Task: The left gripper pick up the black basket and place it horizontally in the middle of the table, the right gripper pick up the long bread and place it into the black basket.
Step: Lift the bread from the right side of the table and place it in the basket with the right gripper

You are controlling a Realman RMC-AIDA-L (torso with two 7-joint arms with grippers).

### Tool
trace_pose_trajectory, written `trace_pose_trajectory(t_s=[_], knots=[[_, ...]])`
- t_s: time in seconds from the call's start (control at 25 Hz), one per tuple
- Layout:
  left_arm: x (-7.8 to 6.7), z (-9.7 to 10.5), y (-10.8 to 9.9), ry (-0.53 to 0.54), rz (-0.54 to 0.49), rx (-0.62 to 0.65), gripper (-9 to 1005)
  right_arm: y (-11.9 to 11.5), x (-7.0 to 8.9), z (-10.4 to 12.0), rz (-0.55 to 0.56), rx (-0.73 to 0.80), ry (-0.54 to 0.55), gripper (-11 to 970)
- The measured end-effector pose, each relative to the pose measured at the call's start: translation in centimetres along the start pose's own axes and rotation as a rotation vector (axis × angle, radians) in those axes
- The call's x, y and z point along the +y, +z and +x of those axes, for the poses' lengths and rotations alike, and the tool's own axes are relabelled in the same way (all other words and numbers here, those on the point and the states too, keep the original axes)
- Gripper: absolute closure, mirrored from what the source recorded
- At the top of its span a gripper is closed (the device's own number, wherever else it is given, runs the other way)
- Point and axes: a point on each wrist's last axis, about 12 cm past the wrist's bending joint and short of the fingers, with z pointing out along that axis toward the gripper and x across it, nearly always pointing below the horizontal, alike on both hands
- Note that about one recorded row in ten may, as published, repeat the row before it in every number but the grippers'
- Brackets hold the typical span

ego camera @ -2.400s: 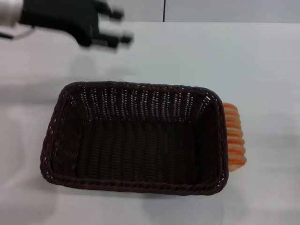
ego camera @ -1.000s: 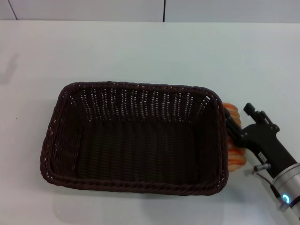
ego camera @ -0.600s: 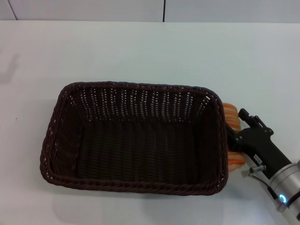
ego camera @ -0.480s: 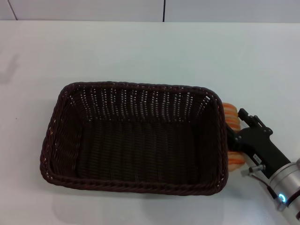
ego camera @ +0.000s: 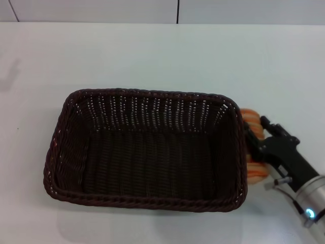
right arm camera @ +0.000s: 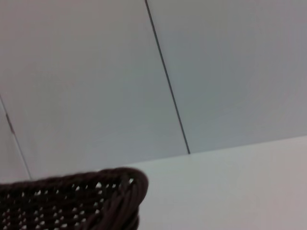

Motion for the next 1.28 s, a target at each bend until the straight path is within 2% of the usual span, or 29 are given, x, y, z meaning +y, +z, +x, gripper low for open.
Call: trace_pose_trajectory(t_s=[0.2, 0.24, 0.32, 0.4, 0.44, 0.48, 0.6, 0.64, 0.68, 0.88, 1.04, 1.12, 1.28], knots=[[0.0, -0.1, 0.2, 0.003, 0.005, -0.003, 393, -2.2, -2.2, -1.7, 0.077, -0.174, -0.014, 430], [0.0, -0.1, 0.2, 0.004, 0.005, -0.004, 393, -3.7, -3.3, -2.8, 0.093, -0.282, -0.008, 437], [0.0, -0.2, 0.3, 0.006, 0.007, -0.005, 393, -4.2, -3.8, -3.3, 0.089, -0.319, 0.000, 453], [0.0, -0.3, 0.3, 0.008, 0.009, -0.006, 393, -5.3, -4.3, -4.6, 0.029, -0.413, 0.025, 468], [0.0, -0.3, 0.3, 0.007, 0.009, -0.006, 393, -5.7, -3.9, -5.6, -0.077, -0.480, 0.041, 473], [0.0, -0.4, 0.3, 0.007, 0.009, -0.006, 393, -5.7, -3.9, -5.6, -0.077, -0.480, 0.041, 479], [0.0, -0.5, 0.3, 0.012, 0.011, -0.008, 393, -5.2, -1.8, -6.5, -0.265, -0.541, 0.045, 495], [0.0, -0.6, 0.3, 0.013, 0.012, -0.008, 393, -4.3, -0.5, -6.8, -0.356, -0.545, 0.060, 500], [0.0, -0.6, 0.3, 0.013, 0.012, -0.008, 393, -4.3, -0.5, -6.8, -0.356, -0.545, 0.060, 505], [-0.1, -0.6, 0.3, 0.012, 0.017, -0.009, 393, -1.3, 2.8, -7.2, -0.577, -0.479, 0.078, 550], [-0.1, -0.6, 0.4, 0.012, 0.018, -0.010, 393, 1.7, 4.2, -6.9, -0.631, -0.341, 0.072, 565], [-0.1, -0.6, 0.4, 0.012, 0.019, -0.010, 393, 2.0, 4.4, -6.9, -0.638, -0.324, 0.070, 566], [-0.1, -0.5, 0.4, 0.008, 0.016, -0.010, 393, 2.7, 5.0, -6.8, -0.671, -0.287, 0.055, 485]])
